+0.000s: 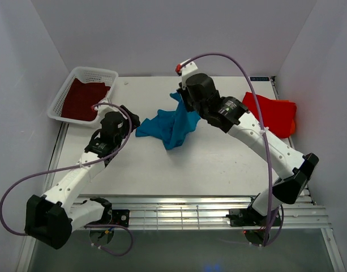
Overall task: Fold and stack the t-shirts
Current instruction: Move the tshirt to the center of the board, then flatten the tshirt out
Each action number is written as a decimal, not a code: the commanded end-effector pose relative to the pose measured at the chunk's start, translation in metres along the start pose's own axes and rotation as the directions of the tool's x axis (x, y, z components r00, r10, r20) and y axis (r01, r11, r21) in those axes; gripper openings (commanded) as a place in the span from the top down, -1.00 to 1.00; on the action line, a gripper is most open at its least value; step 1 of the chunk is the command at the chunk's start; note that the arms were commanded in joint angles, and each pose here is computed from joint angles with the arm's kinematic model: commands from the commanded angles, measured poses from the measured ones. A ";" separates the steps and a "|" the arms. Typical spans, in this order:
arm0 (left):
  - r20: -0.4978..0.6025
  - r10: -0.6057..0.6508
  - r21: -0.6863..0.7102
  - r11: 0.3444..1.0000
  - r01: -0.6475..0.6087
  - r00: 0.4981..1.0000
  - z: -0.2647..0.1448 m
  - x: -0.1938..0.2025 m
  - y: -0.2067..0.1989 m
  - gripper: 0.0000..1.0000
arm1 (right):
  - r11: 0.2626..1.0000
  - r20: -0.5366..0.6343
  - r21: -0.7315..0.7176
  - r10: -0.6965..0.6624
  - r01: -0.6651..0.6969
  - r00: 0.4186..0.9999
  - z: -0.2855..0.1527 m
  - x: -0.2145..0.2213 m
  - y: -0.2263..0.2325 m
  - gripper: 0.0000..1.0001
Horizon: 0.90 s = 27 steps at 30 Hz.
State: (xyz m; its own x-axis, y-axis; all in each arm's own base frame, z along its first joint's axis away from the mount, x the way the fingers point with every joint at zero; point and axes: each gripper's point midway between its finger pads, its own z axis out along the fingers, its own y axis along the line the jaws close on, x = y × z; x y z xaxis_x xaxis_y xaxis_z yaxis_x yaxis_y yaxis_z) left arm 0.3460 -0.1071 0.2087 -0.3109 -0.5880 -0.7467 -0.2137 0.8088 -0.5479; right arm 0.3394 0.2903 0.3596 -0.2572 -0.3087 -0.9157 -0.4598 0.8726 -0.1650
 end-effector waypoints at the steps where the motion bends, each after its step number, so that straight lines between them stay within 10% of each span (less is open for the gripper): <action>1: -0.089 0.118 0.086 0.990 -0.110 0.989 0.029 0.036 -0.020 -0.53 | 0.996 -0.005 0.052 0.066 -0.066 0.998 -0.020 0.018 -0.013 0.85; 15: -0.317 0.441 -0.083 0.869 -0.487 0.840 0.159 0.141 -0.010 -0.49 | 0.944 -0.299 0.266 0.275 -0.198 0.914 -0.090 0.179 -0.046 0.85; 27: -0.529 0.358 -0.283 0.780 -0.558 0.770 0.071 0.182 0.095 -0.45 | 0.924 -0.649 0.311 0.377 -0.222 0.661 -0.112 0.346 0.002 0.85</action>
State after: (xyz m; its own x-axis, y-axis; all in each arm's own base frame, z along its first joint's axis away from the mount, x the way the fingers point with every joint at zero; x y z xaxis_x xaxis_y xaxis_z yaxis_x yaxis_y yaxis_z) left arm 0.3946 -0.1711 0.0220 -0.6935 -0.1827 -0.6969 -0.2206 0.9747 -0.0360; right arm 0.1826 0.1428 0.1026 -0.8429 -0.1947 -0.5016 -0.1519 0.9804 -0.1253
